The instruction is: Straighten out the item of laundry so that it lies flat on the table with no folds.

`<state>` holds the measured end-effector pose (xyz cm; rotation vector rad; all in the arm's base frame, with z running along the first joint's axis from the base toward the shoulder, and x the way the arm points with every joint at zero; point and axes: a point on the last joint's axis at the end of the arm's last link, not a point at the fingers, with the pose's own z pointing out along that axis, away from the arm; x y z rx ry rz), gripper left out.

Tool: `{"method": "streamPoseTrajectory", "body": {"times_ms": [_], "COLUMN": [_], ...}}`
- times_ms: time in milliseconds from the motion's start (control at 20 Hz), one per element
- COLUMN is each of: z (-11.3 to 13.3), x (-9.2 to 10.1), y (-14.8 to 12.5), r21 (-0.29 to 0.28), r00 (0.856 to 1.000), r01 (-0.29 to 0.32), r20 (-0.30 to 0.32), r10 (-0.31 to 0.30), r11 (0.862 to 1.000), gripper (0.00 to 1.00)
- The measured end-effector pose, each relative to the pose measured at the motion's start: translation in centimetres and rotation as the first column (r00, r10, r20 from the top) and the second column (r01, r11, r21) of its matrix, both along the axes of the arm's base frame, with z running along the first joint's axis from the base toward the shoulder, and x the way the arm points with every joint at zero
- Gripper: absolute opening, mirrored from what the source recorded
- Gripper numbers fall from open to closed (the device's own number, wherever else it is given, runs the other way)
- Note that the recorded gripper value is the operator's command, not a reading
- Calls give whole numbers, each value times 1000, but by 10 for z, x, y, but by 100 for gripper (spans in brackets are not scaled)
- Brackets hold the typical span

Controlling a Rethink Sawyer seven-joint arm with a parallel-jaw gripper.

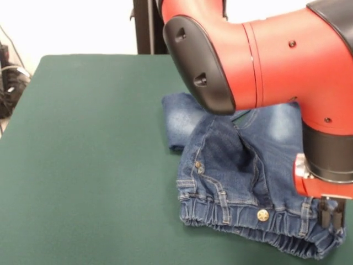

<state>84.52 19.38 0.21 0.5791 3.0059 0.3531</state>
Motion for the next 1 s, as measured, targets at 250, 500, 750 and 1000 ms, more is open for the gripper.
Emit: {"method": "streamPoseTrajectory", "body": {"times_ms": [250,500,750,1000], "z": [-6,-9,-8,-8], "x": [4,10,16,17], "y": [5,12,14,13], "r21": [-12,9,24,24], "r00": [1000,1000,1000,1000], "r01": [-3,2,4,4], "r20": [-19,-11,7,9], "r10": [3,-2,-4,-4], "r11": [1000,1000,1000,1000], "gripper": [0,0,0,0]}}
